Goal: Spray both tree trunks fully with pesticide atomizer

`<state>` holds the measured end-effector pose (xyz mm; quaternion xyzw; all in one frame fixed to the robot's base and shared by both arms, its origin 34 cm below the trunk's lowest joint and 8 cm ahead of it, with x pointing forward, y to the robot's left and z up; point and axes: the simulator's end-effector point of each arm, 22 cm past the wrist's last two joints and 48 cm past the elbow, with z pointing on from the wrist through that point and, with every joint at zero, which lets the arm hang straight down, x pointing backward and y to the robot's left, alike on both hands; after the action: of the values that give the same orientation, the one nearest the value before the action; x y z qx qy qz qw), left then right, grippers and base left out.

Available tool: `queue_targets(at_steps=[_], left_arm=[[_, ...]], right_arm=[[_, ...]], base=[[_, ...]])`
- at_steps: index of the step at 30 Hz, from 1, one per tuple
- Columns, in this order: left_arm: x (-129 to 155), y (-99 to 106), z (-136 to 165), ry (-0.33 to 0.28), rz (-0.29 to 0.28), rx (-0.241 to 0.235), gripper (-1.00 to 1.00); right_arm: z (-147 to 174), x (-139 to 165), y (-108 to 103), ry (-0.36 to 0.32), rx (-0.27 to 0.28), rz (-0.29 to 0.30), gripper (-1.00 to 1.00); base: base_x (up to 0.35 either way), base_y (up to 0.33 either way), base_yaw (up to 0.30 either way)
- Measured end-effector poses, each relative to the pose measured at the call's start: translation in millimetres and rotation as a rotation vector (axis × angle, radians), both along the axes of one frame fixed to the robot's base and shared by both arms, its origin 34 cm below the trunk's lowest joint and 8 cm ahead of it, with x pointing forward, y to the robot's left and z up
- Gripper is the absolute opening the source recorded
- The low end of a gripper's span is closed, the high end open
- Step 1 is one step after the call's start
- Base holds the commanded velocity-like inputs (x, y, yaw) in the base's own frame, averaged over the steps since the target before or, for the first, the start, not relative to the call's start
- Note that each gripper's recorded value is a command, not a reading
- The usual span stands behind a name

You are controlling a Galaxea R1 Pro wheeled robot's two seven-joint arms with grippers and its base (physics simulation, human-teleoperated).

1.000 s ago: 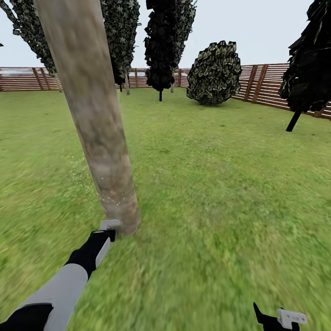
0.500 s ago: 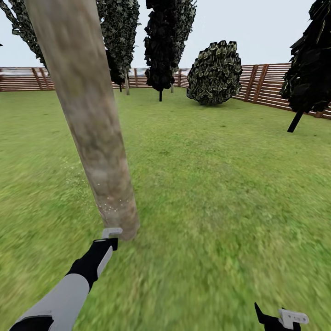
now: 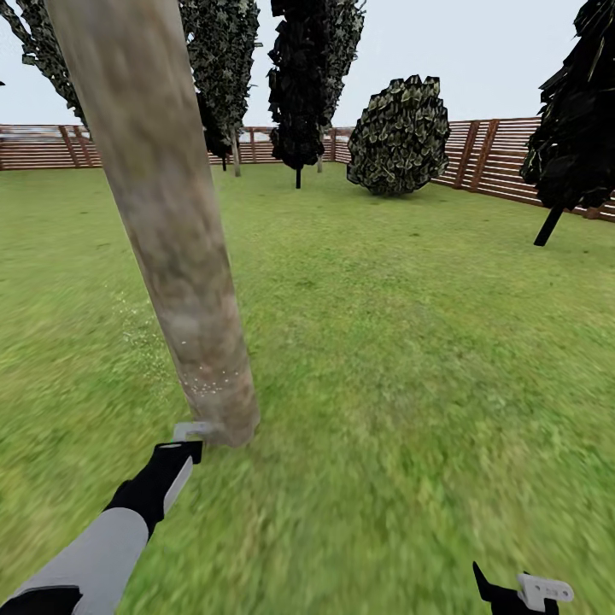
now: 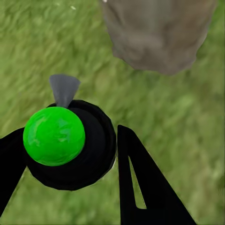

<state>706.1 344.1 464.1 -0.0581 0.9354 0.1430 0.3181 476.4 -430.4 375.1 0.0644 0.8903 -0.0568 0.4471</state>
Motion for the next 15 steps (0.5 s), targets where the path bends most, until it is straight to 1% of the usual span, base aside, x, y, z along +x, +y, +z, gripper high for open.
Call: queue_targets(at_steps=[2, 4, 5, 7, 8, 11, 13, 15], left_arm=[[2.3, -5.3, 1.7, -0.007, -0.004, -0.006, -1.00], [15.4, -23.9, 15.3, -0.050, -0.016, -0.029, -1.00], [19.1, -29.2, 19.5, -0.061, -0.019, -0.034, -1.00], [23.0, -35.3, 23.9, -0.073, -0.024, -0.039, -1.00], [27.9, -42.2, 29.4, -0.087, -0.032, -0.042, -1.00], [47.1, -64.0, 56.8, -0.151, -0.048, -0.062, -1.00], [55.7, -75.5, 70.2, -0.182, -0.056, -0.075, -1.00], [58.9, -82.4, 74.8, -0.190, -0.074, -0.071, -1.00]], right_arm=[[-0.1, -0.2, 0.0, 0.000, 0.000, 0.000, 1.00], [0.4, 0.0, -0.6, -0.001, -0.001, -0.001, 1.00], [0.6, 0.4, -0.8, -0.002, -0.001, -0.001, 1.00], [0.8, 0.5, -0.9, -0.002, -0.002, -0.001, 1.00], [0.8, 0.7, -0.7, -0.002, -0.002, 0.000, 1.00], [0.7, 0.8, 0.0, -0.002, -0.001, 0.000, 1.00], [0.6, 0.7, 0.1, -0.002, -0.001, 0.000, 1.00], [0.6, 0.8, 0.1, -0.002, -0.001, 0.000, 1.00]], base=[[0.000, 0.000, 0.000], [-0.027, 0.000, 0.000], [-0.153, 0.000, 0.000], [-0.287, 0.000, 0.000], [-0.324, 0.000, 0.000], [-0.333, 0.000, 0.000], [-0.309, 0.000, 0.000], [-0.127, 0.000, 0.000]])
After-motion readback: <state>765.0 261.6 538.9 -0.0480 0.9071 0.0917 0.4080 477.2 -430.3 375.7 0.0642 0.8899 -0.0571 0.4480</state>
